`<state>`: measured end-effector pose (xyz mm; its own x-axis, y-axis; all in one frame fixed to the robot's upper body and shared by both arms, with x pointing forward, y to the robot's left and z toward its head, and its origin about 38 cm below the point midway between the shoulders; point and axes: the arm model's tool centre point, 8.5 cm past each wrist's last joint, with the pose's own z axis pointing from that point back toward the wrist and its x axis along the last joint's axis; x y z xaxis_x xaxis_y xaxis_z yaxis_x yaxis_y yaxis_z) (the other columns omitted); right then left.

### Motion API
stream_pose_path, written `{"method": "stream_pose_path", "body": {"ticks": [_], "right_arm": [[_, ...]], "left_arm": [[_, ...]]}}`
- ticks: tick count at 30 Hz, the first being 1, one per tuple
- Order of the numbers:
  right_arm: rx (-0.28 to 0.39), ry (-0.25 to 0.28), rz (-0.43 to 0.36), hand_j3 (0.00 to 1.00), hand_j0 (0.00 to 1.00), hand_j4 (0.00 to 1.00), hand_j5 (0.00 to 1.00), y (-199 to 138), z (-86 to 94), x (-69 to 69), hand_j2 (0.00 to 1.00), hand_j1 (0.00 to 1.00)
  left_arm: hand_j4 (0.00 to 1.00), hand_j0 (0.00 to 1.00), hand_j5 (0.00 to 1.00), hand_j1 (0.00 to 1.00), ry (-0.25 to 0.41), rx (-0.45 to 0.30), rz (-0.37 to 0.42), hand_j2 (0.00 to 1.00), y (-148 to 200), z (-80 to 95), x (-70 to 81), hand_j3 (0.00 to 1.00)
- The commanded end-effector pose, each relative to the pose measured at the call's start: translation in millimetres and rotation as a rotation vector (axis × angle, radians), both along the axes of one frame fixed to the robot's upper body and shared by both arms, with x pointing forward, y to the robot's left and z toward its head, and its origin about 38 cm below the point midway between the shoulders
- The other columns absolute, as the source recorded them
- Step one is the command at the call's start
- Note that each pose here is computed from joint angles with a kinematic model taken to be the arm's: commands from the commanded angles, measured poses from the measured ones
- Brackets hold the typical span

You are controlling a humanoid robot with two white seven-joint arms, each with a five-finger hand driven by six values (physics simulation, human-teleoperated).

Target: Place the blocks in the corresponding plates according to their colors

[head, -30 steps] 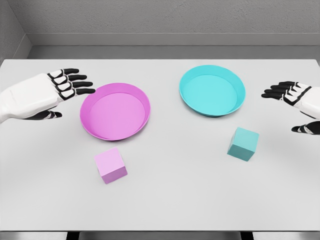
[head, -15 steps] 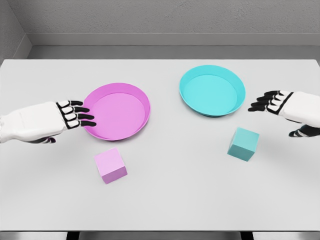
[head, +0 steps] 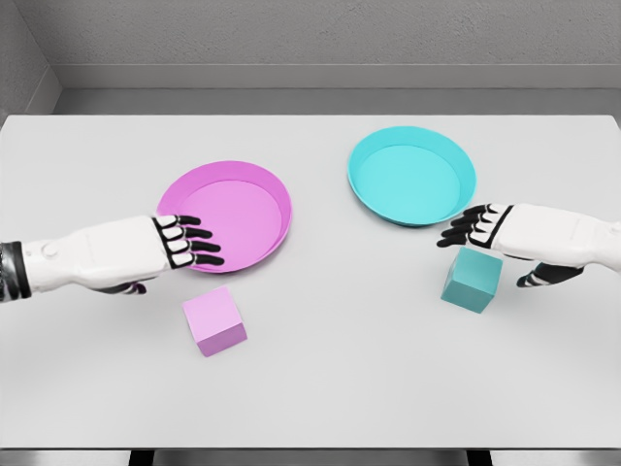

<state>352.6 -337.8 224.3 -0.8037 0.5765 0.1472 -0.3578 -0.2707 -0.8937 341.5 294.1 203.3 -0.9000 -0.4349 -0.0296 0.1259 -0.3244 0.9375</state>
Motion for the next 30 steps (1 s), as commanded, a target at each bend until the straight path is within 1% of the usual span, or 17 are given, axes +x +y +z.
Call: {"method": "stream_pose_path", "body": {"ticks": [1,2,3,6,7,9,11,13,16,17,20,22,25,30], "right_arm": [[-0.018,0.004,-0.008,1.00,1.00,1.00,1.00,-2,-3.3,1.1,1.00,1.00],[-0.029,0.000,-0.007,1.00,1.00,1.00,1.00,-1,-5.8,1.6,1.00,1.00],[-0.049,0.015,-0.009,1.00,1.00,1.00,1.00,-3,-9.0,1.6,1.00,1.00],[-0.044,0.022,-0.007,1.00,1.00,1.00,1.00,-1,-12.7,2.0,1.00,1.00],[-0.042,0.027,-0.008,1.00,1.00,1.00,1.00,1,-14.1,2.3,1.00,1.00],[-0.036,0.025,0.003,1.00,1.00,1.00,1.00,10,-13.9,6.3,1.00,1.00],[-0.033,0.020,0.013,1.00,1.00,1.00,1.00,14,-12.4,7.8,1.00,1.00],[-0.028,0.030,0.019,1.00,1.00,1.00,1.00,17,-16.6,7.1,1.00,1.00],[-0.036,0.065,0.037,1.00,1.00,1.00,1.00,22,-28.3,2.7,1.00,1.00],[-0.032,0.069,0.041,1.00,1.00,1.00,1.00,24,-30.1,2.3,1.00,1.00],[-0.034,0.075,0.045,1.00,1.00,1.00,1.00,25,-32.3,1.4,1.00,1.00],[-0.036,0.082,0.031,1.00,1.00,1.00,1.00,21,-34.4,3.1,1.00,1.00],[-0.039,0.088,0.011,1.00,1.00,1.00,1.00,16,-36.2,5.8,1.00,1.00],[-0.044,0.098,-0.004,1.00,1.00,1.00,1.00,11,-40.6,7.4,1.00,1.00]], "left_arm": [[1.00,1.00,1.00,1.00,0.014,0.020,-0.004,1.00,-2,-4.2,-0.9,1.00],[1.00,1.00,1.00,1.00,0.015,0.020,-0.005,1.00,-2,-4.9,-1.0,1.00],[1.00,1.00,1.00,1.00,0.016,0.020,-0.006,1.00,-3,-5.1,-1.0,1.00],[1.00,1.00,1.00,1.00,0.018,-0.003,-0.017,1.00,-11,-7.6,-0.6,1.00],[1.00,1.00,1.00,1.00,0.011,-0.022,-0.035,1.00,-23,-11.4,0.2,1.00],[1.00,1.00,1.00,1.00,0.009,-0.029,-0.040,1.00,-25,-12.1,0.4,1.00],[1.00,1.00,1.00,1.00,0.010,-0.029,-0.040,1.00,-26,-12.3,0.4,1.00],[1.00,1.00,1.00,1.00,0.013,-0.026,-0.041,1.00,-26,-13.5,-0.1,1.00],[1.00,1.00,1.00,1.00,-0.004,0.018,-0.040,1.00,-22,-15.6,-0.4,1.00],[1.00,1.00,1.00,1.00,-0.010,0.032,-0.041,1.00,-21,-16.9,-0.6,1.00],[1.00,1.00,1.00,1.00,-0.016,0.043,-0.044,1.00,-21,-18.1,-1.0,1.00],[1.00,1.00,1.00,1.00,-0.010,0.040,-0.047,1.00,-23,-20.9,-2.4,1.00],[1.00,1.00,1.00,1.00,0.014,0.022,-0.061,1.00,-31,-29.6,-6.5,1.00],[1.00,1.00,1.00,1.00,0.018,0.013,-0.065,1.00,-33,-31.4,-7.3,1.00]]}}
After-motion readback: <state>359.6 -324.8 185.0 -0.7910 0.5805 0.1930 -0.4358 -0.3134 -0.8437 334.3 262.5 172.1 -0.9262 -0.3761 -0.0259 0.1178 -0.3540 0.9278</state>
